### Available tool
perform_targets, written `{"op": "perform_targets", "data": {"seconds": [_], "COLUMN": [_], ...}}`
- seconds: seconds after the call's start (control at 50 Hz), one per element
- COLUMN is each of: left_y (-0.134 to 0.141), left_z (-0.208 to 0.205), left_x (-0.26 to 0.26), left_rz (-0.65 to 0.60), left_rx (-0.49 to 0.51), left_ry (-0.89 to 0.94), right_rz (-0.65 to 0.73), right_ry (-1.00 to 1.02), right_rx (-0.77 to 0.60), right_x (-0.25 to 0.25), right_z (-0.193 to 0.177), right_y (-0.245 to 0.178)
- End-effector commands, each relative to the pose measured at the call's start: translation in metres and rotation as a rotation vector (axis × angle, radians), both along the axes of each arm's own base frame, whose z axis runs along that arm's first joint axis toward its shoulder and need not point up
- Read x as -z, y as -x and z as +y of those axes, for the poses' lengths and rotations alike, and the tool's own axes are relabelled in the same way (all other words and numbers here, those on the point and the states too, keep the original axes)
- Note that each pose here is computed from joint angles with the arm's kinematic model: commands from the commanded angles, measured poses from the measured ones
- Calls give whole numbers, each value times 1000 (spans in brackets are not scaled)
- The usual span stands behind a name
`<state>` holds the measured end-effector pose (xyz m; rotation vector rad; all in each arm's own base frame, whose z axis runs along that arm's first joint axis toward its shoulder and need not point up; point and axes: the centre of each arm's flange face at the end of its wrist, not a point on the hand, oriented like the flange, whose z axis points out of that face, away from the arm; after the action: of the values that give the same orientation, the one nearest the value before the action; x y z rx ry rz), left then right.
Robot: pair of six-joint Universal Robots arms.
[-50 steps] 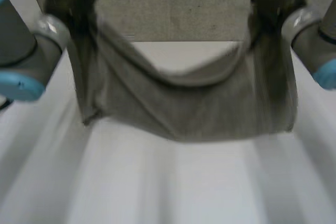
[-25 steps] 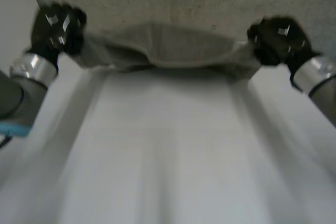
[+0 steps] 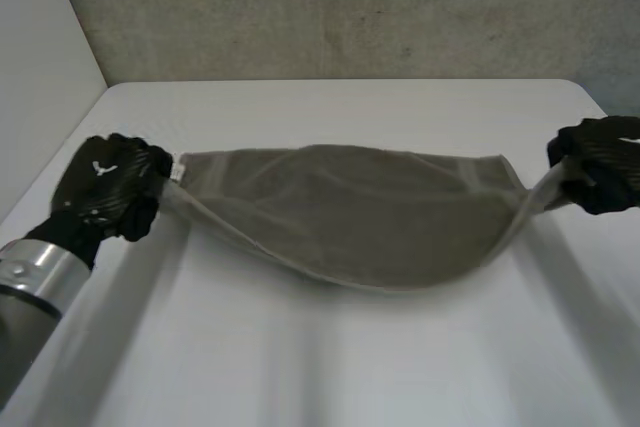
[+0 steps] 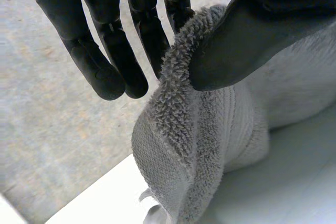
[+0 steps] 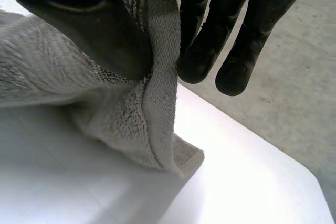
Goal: Fold the towel.
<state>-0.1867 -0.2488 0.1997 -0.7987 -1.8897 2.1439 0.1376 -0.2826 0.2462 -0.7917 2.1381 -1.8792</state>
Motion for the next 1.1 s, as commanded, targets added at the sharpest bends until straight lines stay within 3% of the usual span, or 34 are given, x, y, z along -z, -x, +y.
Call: {"op": "perform_targets", "data": {"seconds": [0.02, 0.16, 0.2, 0.3, 0.4, 0.52, 0.56, 0.74, 0.96, 1.1], "left_y": [-7, -7, -6, 3, 30, 36, 43, 62, 66, 55], "left_z": [20, 16, 8, -22, -72, -99, -133, -173, -188, -192], "left_x": [-11, -6, 2, 21, 52, 62, 68, 83, 90, 56], "left_rz": [12, 10, 5, -4, -16, -18, -19, -32, -41, -36], "left_rx": [-25, -22, -21, -4, 49, 12, -37, -37, -59, -218], "left_ry": [-66, -94, -121, -175, -215, -204, -178, -209, -239, -191], "right_rz": [-6, 30, 42, 40, 59, 46, 35, -11, 11, 19], "right_ry": [-63, -77, -134, -170, -208, -238, -237, -183, -129, -136], "right_rx": [68, 62, 67, 47, -17, 88, 105, 194, 282, 287], "right_x": [-14, -8, 11, 22, 48, 75, 80, 103, 106, 99], "right_z": [3, -7, -26, -44, -72, -114, -124, -171, -185, -177], "right_y": [18, 22, 27, 24, -9, -16, -19, -38, -45, -46]}}
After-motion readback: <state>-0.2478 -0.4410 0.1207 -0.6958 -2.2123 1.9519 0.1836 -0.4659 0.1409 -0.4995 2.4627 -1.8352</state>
